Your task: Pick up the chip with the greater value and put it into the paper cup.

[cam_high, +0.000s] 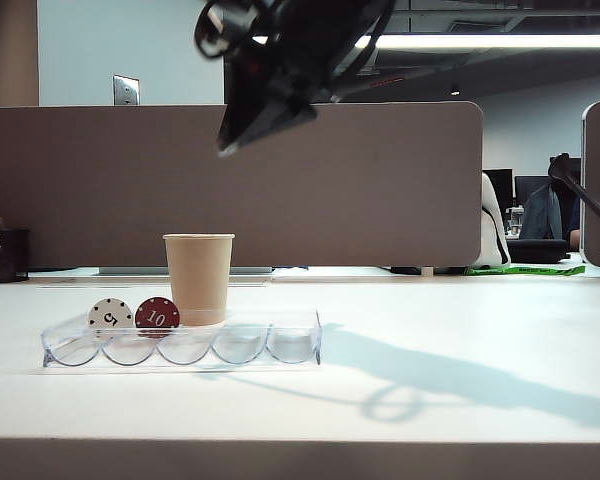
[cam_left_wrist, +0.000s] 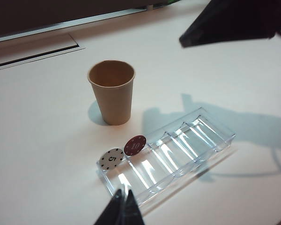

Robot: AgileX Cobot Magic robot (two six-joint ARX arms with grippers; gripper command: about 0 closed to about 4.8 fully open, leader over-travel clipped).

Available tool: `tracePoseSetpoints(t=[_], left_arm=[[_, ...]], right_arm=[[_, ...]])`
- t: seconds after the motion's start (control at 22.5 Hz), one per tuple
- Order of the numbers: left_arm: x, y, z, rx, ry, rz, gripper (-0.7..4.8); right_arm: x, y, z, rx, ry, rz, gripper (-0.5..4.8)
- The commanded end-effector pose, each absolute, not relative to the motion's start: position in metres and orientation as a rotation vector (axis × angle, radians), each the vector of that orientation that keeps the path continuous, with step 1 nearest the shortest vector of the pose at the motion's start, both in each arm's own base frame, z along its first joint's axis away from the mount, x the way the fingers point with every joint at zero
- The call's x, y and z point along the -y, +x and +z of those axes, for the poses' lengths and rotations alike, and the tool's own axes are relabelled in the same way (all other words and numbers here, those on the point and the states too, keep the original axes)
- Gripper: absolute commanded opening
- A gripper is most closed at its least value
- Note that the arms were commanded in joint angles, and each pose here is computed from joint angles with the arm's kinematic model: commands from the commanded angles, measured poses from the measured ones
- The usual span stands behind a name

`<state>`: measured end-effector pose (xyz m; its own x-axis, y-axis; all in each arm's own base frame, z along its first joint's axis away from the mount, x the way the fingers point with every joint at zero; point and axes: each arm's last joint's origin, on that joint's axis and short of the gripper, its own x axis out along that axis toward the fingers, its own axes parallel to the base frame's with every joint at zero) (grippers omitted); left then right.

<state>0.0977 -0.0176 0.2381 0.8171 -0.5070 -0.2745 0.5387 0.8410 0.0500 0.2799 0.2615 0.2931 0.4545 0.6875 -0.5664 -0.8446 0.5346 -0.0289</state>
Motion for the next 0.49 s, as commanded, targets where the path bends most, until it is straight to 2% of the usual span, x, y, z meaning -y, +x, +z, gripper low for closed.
tracePoseSetpoints(t=[0.04, 0.18, 0.49], left_arm=[[0.018, 0.098, 0.240, -0.245, 0.133, -0.565, 0.01], [0.018, 0.098, 0.240, -0.244, 0.133, -0.571, 0.60], [0.018, 0.097, 0.240, -0.243, 0.132, -0.584, 0.60]], right_arm=[[-0.270, 0.285, 0.287, -0.517, -0.388, 1.007, -0.05], [-0.277, 0.290, 0.276, -0.518, -0.442, 1.030, -0.05], [-0.288, 0.301, 0.247, -0.530, -0.545, 1.070, -0.05]])
